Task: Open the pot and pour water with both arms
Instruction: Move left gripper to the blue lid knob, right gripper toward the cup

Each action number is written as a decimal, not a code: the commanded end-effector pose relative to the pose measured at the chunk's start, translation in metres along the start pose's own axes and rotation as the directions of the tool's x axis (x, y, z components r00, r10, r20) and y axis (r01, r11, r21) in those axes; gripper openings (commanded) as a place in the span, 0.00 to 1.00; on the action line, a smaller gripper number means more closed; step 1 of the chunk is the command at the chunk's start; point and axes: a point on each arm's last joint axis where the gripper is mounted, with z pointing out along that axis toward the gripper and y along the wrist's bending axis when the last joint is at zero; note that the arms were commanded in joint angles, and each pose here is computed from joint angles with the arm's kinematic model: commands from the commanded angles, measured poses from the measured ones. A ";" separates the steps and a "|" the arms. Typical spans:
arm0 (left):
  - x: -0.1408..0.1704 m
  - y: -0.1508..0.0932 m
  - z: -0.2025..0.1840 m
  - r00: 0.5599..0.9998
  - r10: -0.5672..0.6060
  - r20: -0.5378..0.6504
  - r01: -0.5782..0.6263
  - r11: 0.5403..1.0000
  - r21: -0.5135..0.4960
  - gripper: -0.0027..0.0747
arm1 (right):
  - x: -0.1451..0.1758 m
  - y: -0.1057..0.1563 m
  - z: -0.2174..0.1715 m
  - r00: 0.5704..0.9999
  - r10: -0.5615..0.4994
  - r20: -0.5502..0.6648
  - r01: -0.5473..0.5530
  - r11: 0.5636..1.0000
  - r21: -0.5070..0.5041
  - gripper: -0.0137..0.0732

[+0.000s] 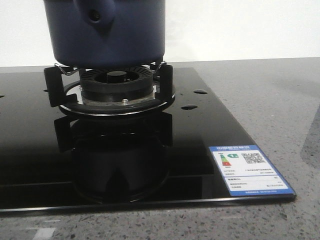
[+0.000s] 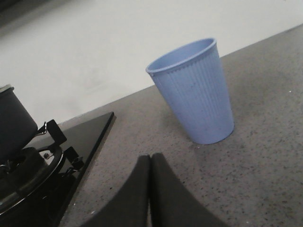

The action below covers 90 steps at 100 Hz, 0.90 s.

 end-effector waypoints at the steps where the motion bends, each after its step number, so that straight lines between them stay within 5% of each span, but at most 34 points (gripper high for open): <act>1: -0.030 -0.019 -0.003 0.992 0.097 0.075 -0.100 0.994 0.039 0.01 | -0.030 0.012 -0.005 0.994 -0.008 0.105 0.012 0.999 -0.034 0.10; 22: -0.080 -0.059 0.015 0.945 0.322 -0.059 -0.318 0.945 0.072 0.01 | -0.077 0.034 0.000 0.990 -0.129 0.059 0.131 0.991 -0.029 0.10; 35: -0.106 -0.080 0.031 0.898 0.424 -0.122 -0.411 0.904 0.118 0.01 | -0.102 0.047 0.018 0.969 -0.239 -0.068 0.238 0.971 -0.023 0.10; 48: -0.118 -0.095 0.048 0.885 0.443 -0.144 -0.410 0.888 0.211 0.01 | -0.116 0.056 0.038 0.941 -0.283 -0.188 0.278 0.959 -0.053 0.10; 71: -0.111 -0.110 0.068 0.863 0.469 -0.188 -0.389 0.855 0.344 0.02 | -0.127 0.074 0.059 0.914 -0.339 -0.225 0.306 0.937 -0.171 0.11; 81: -0.105 -0.114 0.076 0.865 0.460 -0.202 -0.364 0.850 0.380 0.12 | -0.127 0.078 0.061 0.910 -0.348 -0.226 0.306 0.931 -0.199 0.21; 90: -0.100 -0.118 0.084 0.869 0.450 -0.208 -0.344 0.850 0.400 0.26 | -0.127 0.079 0.062 0.910 -0.345 -0.228 0.303 0.931 -0.202 0.44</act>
